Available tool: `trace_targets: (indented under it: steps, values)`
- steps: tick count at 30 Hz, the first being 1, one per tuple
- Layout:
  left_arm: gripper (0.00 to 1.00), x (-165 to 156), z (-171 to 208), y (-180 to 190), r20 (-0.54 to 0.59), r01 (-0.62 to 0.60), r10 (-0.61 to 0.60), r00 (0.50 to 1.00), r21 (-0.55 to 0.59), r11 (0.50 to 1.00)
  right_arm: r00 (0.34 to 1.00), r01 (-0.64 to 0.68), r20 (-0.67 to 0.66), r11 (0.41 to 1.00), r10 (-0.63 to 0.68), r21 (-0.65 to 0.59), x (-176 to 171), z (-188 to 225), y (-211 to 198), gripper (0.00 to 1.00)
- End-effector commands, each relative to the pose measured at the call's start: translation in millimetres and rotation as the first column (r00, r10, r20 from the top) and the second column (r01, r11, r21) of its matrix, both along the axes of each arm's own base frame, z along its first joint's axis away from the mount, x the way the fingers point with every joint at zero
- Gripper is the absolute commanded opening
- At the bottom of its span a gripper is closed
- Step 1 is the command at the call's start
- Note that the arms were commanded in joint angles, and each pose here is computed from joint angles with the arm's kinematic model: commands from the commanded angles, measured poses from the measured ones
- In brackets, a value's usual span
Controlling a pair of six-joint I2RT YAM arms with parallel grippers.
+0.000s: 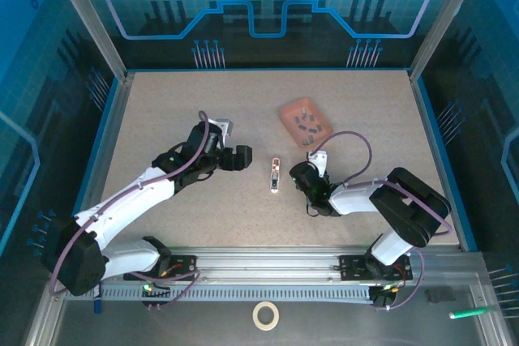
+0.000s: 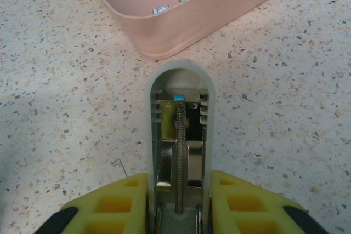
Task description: Load the staples into the stapler
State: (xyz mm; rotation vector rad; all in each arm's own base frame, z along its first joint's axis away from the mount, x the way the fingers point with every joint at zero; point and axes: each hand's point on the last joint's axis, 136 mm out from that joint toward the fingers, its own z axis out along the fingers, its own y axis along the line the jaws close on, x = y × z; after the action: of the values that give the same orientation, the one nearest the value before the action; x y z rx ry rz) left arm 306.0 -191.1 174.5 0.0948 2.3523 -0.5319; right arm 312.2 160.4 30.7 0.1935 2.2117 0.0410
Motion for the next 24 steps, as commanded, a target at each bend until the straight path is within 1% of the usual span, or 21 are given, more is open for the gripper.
trace_targets:
  steps: [1,3,4,8,12,15,20,24]
  values:
    - [0.90,5,0,4,0.003,-0.022,0.022,1.000,0.002,1.000,1.000,0.022,0.011,0.999,-0.023,0.033,4,11,0,0.36]
    - [0.90,4,0,4,0.000,-0.021,0.021,1.000,-0.001,1.000,1.000,0.010,0.011,0.999,-0.011,0.040,2,16,1,0.43]
    - [0.90,4,1,4,0.001,-0.022,0.022,1.000,-0.004,1.000,1.000,0.005,-0.006,1.000,-0.005,0.024,-1,17,-1,0.47]
    - [0.90,2,4,6,-0.009,-0.029,0.029,1.000,-0.012,0.999,1.000,-0.027,-0.003,0.999,0.027,0.023,-7,40,-3,0.55]
    - [0.90,2,12,10,0.001,-0.039,0.039,0.999,-0.015,0.999,0.998,-0.062,-0.008,0.998,0.063,0.022,-15,62,-7,0.56]
    - [0.90,3,17,14,0.004,-0.048,0.048,0.999,-0.010,0.999,0.994,-0.086,-0.059,0.995,0.089,0.056,-24,72,-10,0.56]
    - [0.90,1,20,22,-0.016,-0.059,0.059,0.998,-0.001,0.998,0.971,-0.076,-0.218,0.992,0.097,0.103,-41,63,-23,0.56]
    - [0.90,-2,21,24,-0.035,-0.063,0.063,0.997,-0.023,0.998,0.947,-0.092,-0.290,0.983,0.136,0.159,-45,54,-18,0.58]
